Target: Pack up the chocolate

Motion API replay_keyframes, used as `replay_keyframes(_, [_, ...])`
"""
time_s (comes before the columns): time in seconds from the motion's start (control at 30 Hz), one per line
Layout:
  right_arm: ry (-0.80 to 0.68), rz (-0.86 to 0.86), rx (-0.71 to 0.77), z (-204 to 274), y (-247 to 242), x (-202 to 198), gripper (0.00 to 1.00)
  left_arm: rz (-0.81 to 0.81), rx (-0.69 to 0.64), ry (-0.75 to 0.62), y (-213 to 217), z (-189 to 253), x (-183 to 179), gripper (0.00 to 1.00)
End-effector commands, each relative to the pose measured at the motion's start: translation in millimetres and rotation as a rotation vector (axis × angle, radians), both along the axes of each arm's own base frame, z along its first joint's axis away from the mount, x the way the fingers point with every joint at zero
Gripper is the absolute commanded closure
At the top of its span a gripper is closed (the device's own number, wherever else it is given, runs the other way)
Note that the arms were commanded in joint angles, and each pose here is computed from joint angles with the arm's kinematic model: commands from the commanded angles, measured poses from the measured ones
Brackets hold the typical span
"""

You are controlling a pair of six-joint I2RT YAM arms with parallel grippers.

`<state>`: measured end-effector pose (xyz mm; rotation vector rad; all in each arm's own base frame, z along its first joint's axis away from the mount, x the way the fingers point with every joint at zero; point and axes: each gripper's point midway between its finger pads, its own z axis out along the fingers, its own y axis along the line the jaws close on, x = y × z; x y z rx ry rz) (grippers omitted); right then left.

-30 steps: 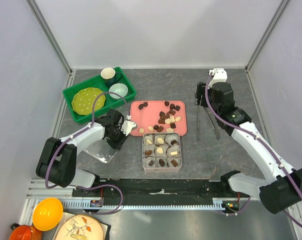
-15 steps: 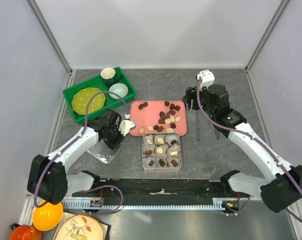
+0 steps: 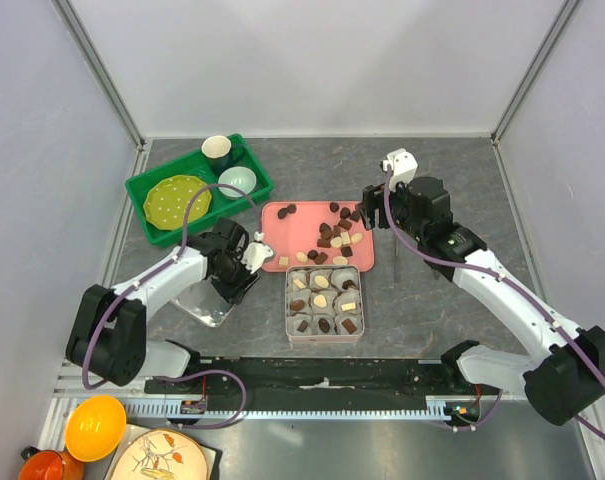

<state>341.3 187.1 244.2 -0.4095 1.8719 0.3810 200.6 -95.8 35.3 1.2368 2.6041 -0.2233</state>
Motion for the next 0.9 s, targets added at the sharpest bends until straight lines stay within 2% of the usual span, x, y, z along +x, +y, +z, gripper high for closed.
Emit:
replay_keyframes(0.0, [-0.073, 0.017, 0.03, 22.0, 5.0, -1.3, 0.28, -0.001, 0.01, -0.029, -2.5, -11.8, 13.7, 0.54])
replay_keyframes(0.13, [-0.088, -0.002, 0.032, 27.8, 2.4, -1.5, 0.28, -0.006, 0.019, -0.009, -2.1, -24.0, 13.2, 0.64])
replay_keyframes(0.4, [-0.084, 0.002, 0.033, 29.0, 4.9, -1.7, 0.29, -0.015, 0.016, 0.01, -2.1, -32.8, 7.1, 0.69])
replay_keyframes(0.47, [-0.084, 0.0, 0.032, 28.8, 5.4, -1.5, 0.29, -0.012, 0.014, 0.014, -1.9, -34.2, 6.0, 0.74])
replay_keyframes(0.5, [-0.081, 0.001, 0.028, 27.1, 5.6, -1.7, 0.29, -0.016, 0.014, 0.017, -1.9, -35.2, 4.5, 0.84])
replay_keyframes(0.57, [-0.08, 0.005, 0.024, 25.8, 6.6, -2.1, 0.29, -0.012, 0.015, 0.014, -1.0, -34.5, 3.7, 0.96])
replay_keyframes(0.6, [-0.082, 0.004, 0.02, 25.6, 6.1, -1.4, 0.29, -0.01, 0.015, 0.009, -0.3, -34.0, 3.5, 0.98])
replay_keyframes(0.87, [-0.096, 0.04, 0.002, 25.4, 10.5, -1.7, 0.29, -0.015, 0.026, -0.024, 6.9, -13.0, -3.6, 0.99])
